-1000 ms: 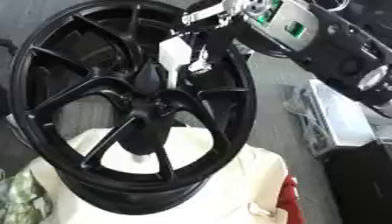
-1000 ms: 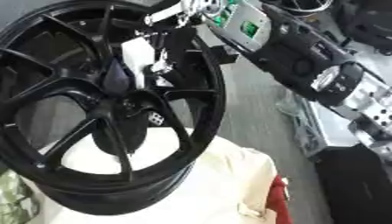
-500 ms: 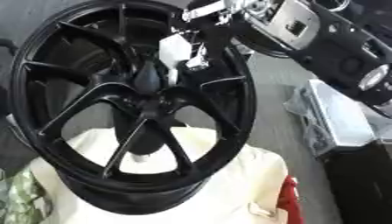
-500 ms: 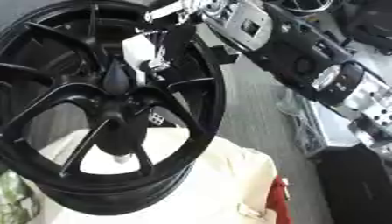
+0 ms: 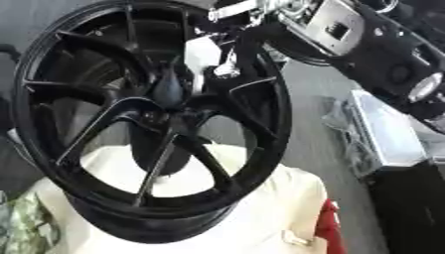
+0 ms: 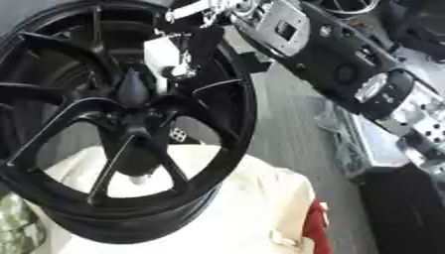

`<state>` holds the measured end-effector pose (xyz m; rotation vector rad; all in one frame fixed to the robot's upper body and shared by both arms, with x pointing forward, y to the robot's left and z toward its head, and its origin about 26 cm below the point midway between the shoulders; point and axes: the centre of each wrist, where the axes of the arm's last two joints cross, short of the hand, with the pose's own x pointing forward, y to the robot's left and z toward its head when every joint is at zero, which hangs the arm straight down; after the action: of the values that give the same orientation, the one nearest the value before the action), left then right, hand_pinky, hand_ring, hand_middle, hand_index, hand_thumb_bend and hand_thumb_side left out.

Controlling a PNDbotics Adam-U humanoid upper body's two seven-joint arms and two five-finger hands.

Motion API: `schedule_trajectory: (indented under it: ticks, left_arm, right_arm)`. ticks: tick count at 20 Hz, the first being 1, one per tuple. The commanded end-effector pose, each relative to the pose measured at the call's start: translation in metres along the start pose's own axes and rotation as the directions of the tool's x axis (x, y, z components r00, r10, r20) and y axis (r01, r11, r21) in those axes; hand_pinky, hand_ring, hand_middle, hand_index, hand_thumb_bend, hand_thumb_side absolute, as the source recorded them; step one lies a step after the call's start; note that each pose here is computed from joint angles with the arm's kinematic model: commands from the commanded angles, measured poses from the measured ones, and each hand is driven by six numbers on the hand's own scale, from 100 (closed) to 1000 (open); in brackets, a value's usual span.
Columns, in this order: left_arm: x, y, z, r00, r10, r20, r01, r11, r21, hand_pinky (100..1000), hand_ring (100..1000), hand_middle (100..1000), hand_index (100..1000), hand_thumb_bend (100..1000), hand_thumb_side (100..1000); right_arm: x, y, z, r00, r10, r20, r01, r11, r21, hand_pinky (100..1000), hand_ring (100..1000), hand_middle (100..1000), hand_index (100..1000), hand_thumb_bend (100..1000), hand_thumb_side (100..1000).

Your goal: Pull the pin out of the wheel hub.

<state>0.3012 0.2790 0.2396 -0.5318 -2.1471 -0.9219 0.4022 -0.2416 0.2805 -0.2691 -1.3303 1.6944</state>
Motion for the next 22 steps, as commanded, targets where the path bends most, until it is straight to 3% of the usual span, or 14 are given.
schedule_trajectory:
  ticks: [1, 8, 22]
  left_arm:
    - [0.0085, 0.0030, -0.0012, 0.999, -0.035, -0.001, 0.035, 0.999, -0.024, 699, 1000, 933, 752, 100, 714]
    - [0.0081, 0.0026, -0.0012, 0.999, -0.033, -0.003, 0.033, 0.999, -0.029, 700, 1000, 932, 752, 100, 714]
    - [0.0084, 0.0031, -0.0008, 1.000, -0.028, -0.005, 0.028, 0.999, -0.033, 701, 1000, 932, 751, 100, 711]
  right_arm:
    - [0.0006, -0.0117, 0.0089, 1.000, 0.010, -0.005, -0.010, 0.999, -0.043, 799, 647, 375, 590, 100, 200]
    - [-0.0006, -0.0125, 0.0082, 1.000, -0.002, -0.012, 0.001, 0.997, -0.083, 766, 575, 293, 485, 100, 159]
    - [0.0023, -0.0186, 0.0085, 1.000, 0.004, -0.017, -0.007, 0.987, -0.160, 733, 523, 207, 357, 100, 200]
